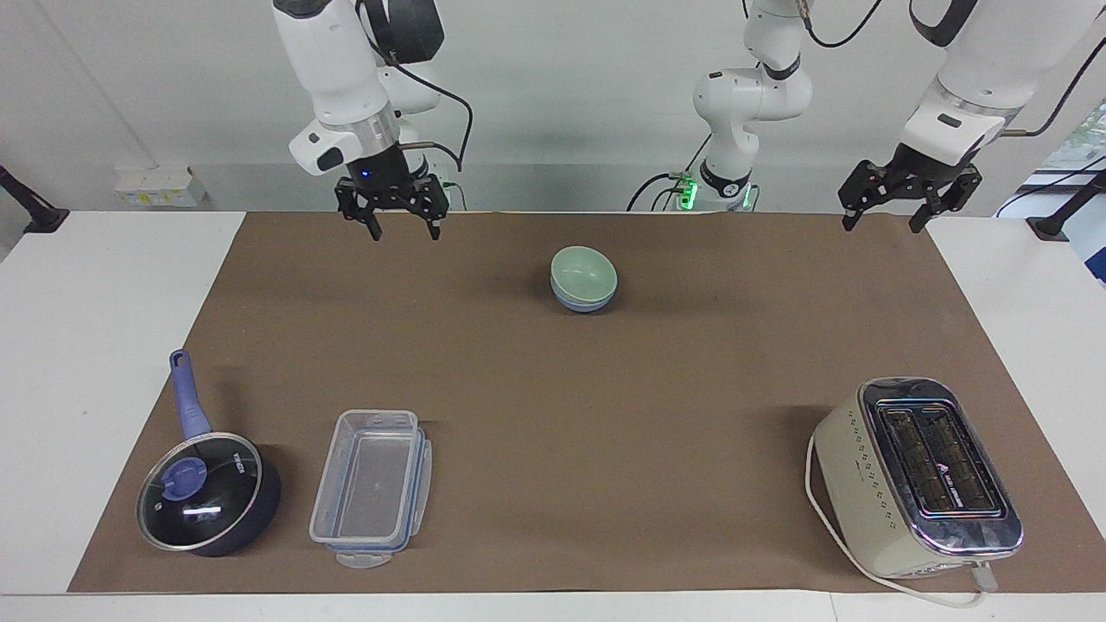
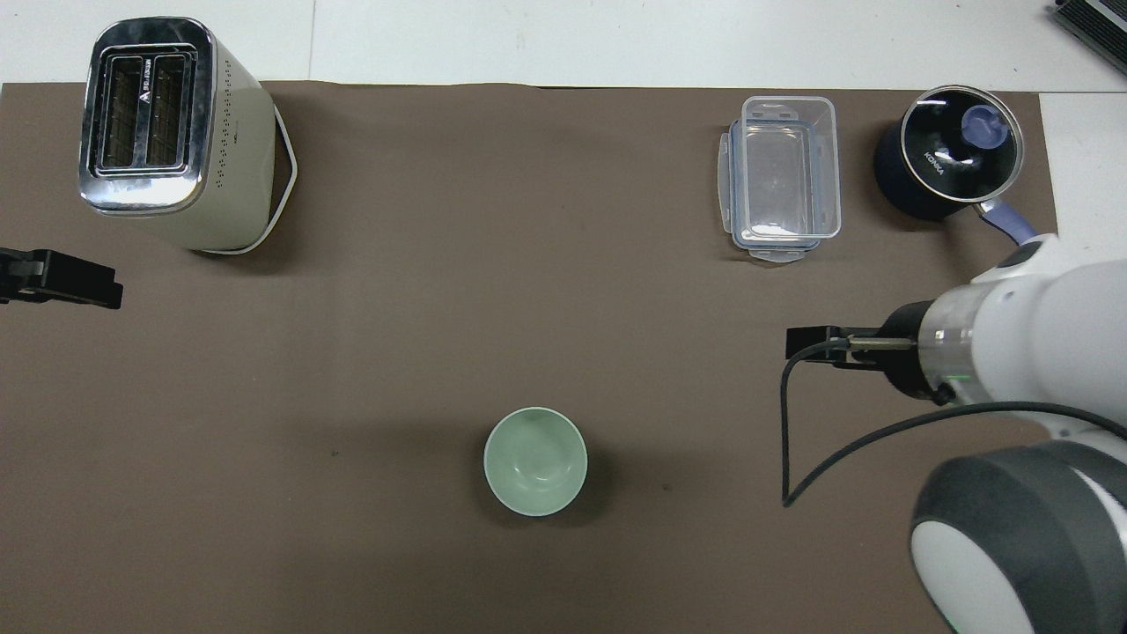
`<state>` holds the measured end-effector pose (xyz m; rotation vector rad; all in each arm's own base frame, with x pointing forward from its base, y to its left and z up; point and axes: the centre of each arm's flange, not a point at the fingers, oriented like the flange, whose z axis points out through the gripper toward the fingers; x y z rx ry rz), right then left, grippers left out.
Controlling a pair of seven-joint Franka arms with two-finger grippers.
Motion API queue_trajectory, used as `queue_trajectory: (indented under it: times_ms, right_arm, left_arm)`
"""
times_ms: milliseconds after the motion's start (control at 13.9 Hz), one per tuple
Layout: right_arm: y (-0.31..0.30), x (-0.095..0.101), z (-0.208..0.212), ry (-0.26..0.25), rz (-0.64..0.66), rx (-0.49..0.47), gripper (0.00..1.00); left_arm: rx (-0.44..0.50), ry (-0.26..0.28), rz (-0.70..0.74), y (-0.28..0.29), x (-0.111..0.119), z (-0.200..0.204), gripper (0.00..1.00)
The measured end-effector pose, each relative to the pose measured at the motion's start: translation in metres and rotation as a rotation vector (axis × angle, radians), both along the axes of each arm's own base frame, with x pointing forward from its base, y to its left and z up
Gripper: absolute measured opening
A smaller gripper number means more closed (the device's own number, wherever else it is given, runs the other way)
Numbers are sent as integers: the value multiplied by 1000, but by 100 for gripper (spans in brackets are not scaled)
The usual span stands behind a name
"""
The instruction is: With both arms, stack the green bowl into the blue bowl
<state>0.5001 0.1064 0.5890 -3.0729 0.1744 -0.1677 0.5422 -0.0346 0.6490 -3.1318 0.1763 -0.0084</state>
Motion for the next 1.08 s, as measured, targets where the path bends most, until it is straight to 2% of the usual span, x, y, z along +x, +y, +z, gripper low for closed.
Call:
queue_trajectory:
  times_ms: [144, 360, 577, 1081]
  right_arm:
    - [-11, 11, 28, -25, -3, -50, 100]
    - [-33, 33, 65, 4, -40, -67, 100]
    - [-63, 51, 80, -1, -65, -65, 100]
    - [-73, 40, 80, 75, -52, -74, 100]
  left_arm:
    - [0, 0, 0, 0, 0, 0, 100]
    - [0, 0, 0, 0, 0, 0, 100]
    - [0, 0, 0, 0, 0, 0, 100]
    - [0, 0, 0, 0, 0, 0, 100]
